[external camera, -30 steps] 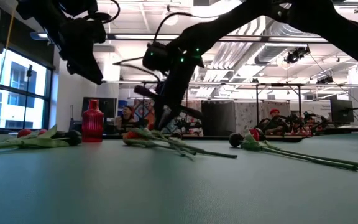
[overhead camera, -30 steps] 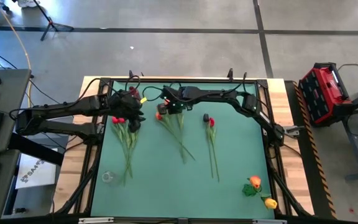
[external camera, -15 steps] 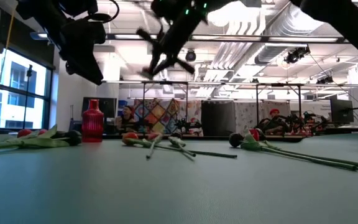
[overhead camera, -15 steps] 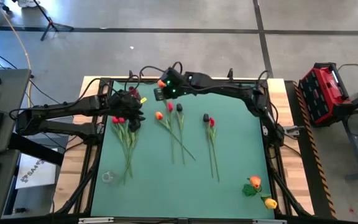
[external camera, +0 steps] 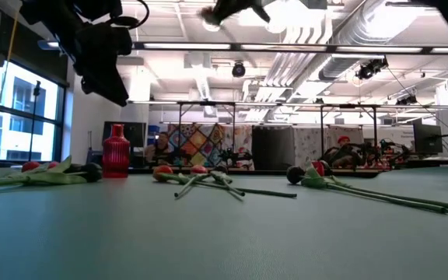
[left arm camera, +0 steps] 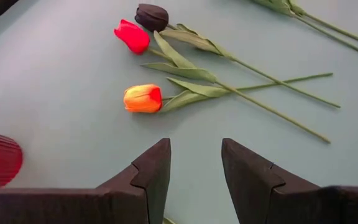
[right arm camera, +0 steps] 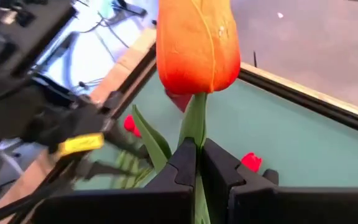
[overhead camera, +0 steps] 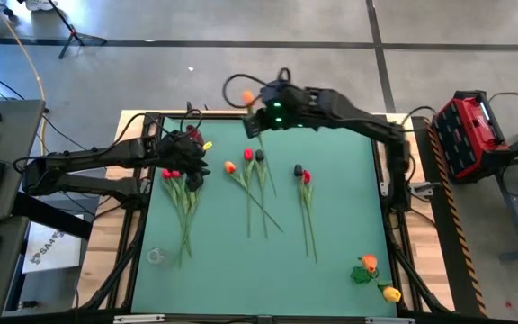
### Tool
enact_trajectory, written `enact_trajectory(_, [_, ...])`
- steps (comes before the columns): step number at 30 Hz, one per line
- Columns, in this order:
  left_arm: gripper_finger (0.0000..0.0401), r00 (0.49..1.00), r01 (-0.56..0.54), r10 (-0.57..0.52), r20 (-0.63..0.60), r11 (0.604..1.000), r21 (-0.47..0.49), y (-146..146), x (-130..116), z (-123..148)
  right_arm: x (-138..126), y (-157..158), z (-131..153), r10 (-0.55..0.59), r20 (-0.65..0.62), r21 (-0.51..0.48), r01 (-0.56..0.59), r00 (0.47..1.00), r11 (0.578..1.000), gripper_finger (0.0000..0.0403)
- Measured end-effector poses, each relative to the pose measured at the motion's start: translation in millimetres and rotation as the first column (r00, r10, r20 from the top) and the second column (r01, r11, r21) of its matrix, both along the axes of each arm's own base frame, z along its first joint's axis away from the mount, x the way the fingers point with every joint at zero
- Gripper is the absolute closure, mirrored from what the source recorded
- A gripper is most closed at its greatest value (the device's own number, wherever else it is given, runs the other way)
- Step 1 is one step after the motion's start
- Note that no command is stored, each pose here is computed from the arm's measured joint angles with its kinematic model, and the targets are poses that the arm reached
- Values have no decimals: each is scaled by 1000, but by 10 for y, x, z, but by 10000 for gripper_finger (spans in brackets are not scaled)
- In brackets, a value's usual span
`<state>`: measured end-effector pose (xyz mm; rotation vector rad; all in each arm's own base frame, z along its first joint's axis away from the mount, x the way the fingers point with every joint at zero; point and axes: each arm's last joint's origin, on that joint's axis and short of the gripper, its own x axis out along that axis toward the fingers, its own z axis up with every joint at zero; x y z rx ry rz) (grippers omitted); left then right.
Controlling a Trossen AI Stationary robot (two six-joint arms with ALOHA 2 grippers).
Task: Sort flowers into vase by color
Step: Put the orange flower into the green vase
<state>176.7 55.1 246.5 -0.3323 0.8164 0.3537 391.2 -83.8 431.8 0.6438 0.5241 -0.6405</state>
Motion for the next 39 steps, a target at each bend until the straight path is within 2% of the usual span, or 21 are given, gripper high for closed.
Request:
enact_trajectory(7, [270, 997, 37, -38, 71, 999, 18, -61, 72, 48, -538, 387, 337, -40, -67, -102, 33, 997, 994, 403])
enact_trajectory(11, [270, 987, 42, -43, 157, 999, 10, -114, 140, 107, -859, 640, 514, -39, -81, -167, 25, 996, 986, 403])
enact_trajectory(16, [270, 952, 49, -49, 302, 999, 6, -185, 253, 212, -1226, 991, 652, -22, -111, -279, -10, 994, 960, 403])
enact_trajectory(20, [270, 923, 70, -74, 377, 997, 25, -215, 371, 246, -1630, 1307, 758, 4, -107, -366, -43, 994, 929, 403])
enact_trajectory(23, [270, 927, 80, -83, 365, 997, 22, -229, 463, 182, -1934, 1544, 866, 75, -30, -426, -81, 997, 901, 403])
enact_trajectory(27, [270, 957, 83, -77, 280, 997, -7, -235, 588, -4, -2333, 1747, 935, 187, 35, -496, -145, 982, 856, 403])
enact_trajectory(31, [270, 973, 37, -11, 229, 993, -109, -275, 737, -198, -2587, 1799, 889, 302, 38, -483, -247, 953, 840, 403])
enact_trajectory(34, [270, 974, 60, -29, 225, 989, -136, -376, 852, -305, -2707, 1834, 823, 386, 20, -456, -335, 922, 825, 403])
enact_trajectory(37, [270, 961, 88, -41, 274, 983, -164, -504, 963, -347, -2789, 1877, 773, 449, 15, -426, -400, 894, 811, 403])
enact_trajectory(39, [271, 941, 109, -54, 333, 983, -149, -594, 1021, -323, -2840, 1927, 746, 494, 19, -393, -448, 869, 803, 403])
